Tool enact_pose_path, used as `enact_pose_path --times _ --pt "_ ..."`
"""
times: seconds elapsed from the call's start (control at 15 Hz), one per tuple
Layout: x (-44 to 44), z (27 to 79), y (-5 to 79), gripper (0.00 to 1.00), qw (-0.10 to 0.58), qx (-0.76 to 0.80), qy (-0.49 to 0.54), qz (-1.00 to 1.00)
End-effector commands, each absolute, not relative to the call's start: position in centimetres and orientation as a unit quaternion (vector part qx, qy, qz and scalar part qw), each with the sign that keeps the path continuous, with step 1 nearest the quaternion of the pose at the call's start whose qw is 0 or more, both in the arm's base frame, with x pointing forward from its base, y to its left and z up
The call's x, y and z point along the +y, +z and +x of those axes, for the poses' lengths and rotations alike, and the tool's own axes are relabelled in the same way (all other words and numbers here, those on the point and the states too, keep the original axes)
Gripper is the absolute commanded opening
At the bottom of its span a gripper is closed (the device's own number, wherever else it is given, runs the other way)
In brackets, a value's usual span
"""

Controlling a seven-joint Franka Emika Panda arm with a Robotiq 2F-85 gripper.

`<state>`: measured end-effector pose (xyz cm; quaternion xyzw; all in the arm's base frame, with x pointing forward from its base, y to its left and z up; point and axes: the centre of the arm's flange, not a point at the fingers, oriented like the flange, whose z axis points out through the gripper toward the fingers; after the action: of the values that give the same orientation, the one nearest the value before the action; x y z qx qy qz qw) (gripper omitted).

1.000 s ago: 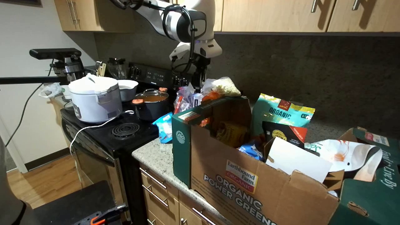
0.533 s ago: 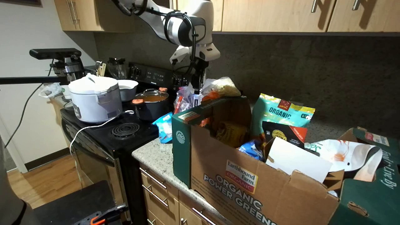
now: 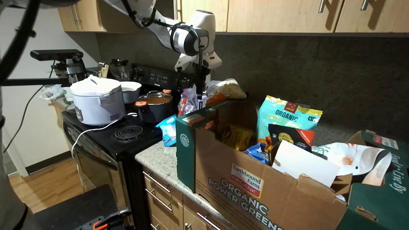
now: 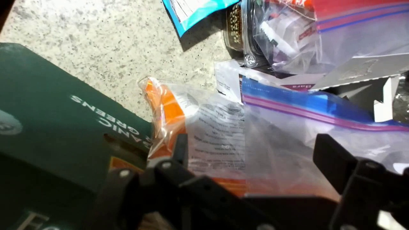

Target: Put the bottle of water, the black and dark blue snack packs, the top plastic and the remaining snack pack in the box respectively

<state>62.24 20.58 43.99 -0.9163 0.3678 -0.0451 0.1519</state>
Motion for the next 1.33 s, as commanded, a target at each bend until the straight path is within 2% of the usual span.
enact_pose_path --times 0.0,0.53,0.67,0.73,0.8,1.27 --pt "21.9 64.0 42.9 1.0 0.153 0.334 -0.05 -0.929" --pt "23.3 65.0 42.6 1.0 0.148 0.317 -0.091 -0.932" --pt "23.3 65.0 43.0 0.95 0.151 0.317 -0.105 -0.931" --pt "23.3 65.0 43.1 0.74 0.153 0.317 -0.111 -0.93" --pt "23.3 65.1 43.3 0.71 0.154 0.317 -0.117 -0.929" --pt "23.0 64.8 45.5 0.17 0.158 0.316 -0.161 -0.922"
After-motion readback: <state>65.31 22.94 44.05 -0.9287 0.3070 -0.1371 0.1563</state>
